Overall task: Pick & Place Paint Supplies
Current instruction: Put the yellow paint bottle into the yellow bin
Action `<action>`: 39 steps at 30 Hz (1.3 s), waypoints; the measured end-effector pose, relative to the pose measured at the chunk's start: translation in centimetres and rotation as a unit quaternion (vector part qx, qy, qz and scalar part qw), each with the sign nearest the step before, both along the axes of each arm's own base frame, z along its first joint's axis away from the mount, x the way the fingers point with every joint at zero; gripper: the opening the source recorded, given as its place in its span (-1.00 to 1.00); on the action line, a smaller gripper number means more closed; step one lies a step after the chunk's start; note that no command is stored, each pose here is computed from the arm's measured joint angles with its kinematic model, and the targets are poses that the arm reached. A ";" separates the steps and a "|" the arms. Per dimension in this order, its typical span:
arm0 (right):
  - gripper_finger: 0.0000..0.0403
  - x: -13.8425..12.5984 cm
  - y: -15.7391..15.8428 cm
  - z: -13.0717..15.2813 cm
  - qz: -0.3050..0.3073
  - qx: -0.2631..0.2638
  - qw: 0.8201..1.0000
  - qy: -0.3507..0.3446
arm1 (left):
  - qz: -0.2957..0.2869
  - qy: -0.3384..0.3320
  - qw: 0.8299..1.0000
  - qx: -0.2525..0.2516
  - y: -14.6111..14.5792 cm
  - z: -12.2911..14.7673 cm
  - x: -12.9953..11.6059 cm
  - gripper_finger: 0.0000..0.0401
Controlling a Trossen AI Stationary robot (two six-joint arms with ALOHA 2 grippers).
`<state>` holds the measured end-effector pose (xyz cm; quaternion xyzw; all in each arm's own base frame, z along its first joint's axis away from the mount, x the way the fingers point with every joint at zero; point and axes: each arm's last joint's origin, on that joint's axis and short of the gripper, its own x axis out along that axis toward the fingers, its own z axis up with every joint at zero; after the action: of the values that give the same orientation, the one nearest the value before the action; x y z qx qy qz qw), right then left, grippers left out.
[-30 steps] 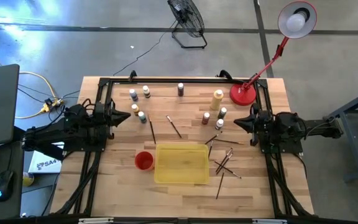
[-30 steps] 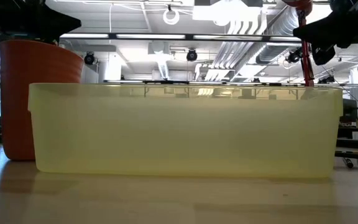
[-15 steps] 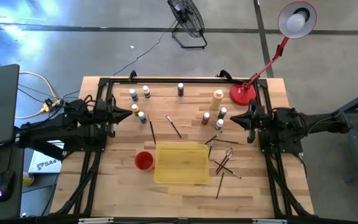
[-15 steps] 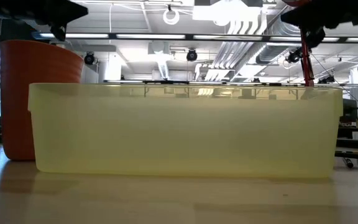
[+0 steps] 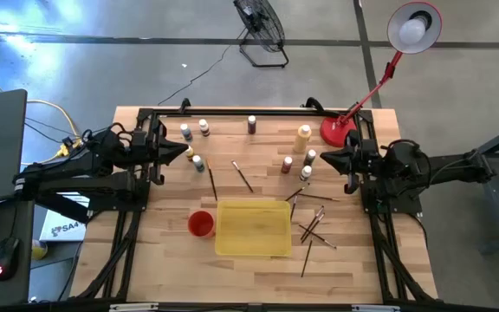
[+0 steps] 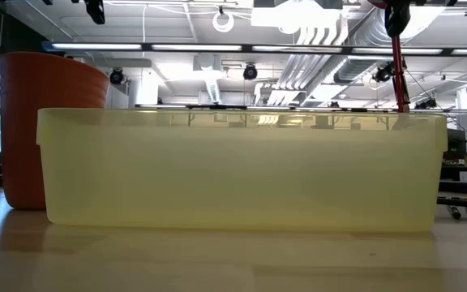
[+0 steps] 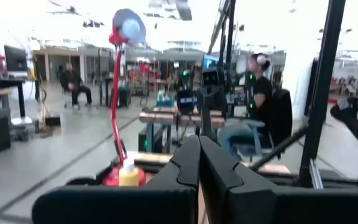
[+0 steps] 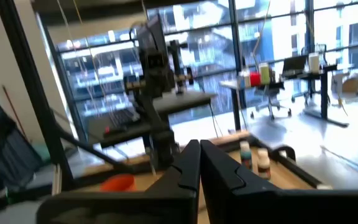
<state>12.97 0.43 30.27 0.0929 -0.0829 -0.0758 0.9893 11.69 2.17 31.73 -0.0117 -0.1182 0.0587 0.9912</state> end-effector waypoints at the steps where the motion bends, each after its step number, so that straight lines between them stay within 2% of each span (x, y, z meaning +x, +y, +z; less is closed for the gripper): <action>1: -0.99 0.0 0.0 0.2 0.000 0.001 1.000 -0.009 | 0.000 -0.003 1.000 0.001 0.0 0.1 0.0 -1.00; 8: -0.99 -0.2 0.0 1.0 0.013 0.014 0.998 -0.053 | 0.000 -0.003 1.000 0.000 0.0 0.1 0.1 -1.00; 12: -0.99 -0.3 0.0 1.3 0.009 0.000 0.998 -0.066 | 0.000 -0.003 1.000 0.000 0.0 0.1 0.1 -1.00; 15: -0.99 -0.3 0.0 1.5 0.015 0.020 0.996 -0.084 | 0.000 -0.003 1.000 0.000 0.0 0.1 0.1 -1.00; 18: -0.99 -0.2 0.2 1.4 0.049 0.059 0.994 -0.083 | 0.002 -0.003 1.000 0.000 0.0 0.1 0.1 -1.00; 22: -0.99 -0.2 0.5 1.5 0.107 0.050 0.990 -0.083 | 0.005 -0.005 1.000 -0.013 0.1 0.1 0.1 -1.00; 30: -0.99 0.0 0.3 1.5 0.071 0.070 0.991 -0.090 | 0.004 -0.004 1.000 -0.018 0.1 0.0 0.1 -1.00; 36: -0.99 0.3 0.8 1.3 0.141 0.058 0.985 -0.078 | -0.002 -0.001 0.999 -0.043 0.1 -0.1 0.1 -1.00; 39: -0.99 0.5 0.5 0.9 0.099 0.091 0.989 -0.062 | -0.001 -0.001 0.999 -0.043 0.1 -0.1 0.1 -1.00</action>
<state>13.43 0.93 31.21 0.1950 -0.1274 0.0207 0.9723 11.80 2.24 31.63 -0.0548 -0.1165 0.0624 0.9897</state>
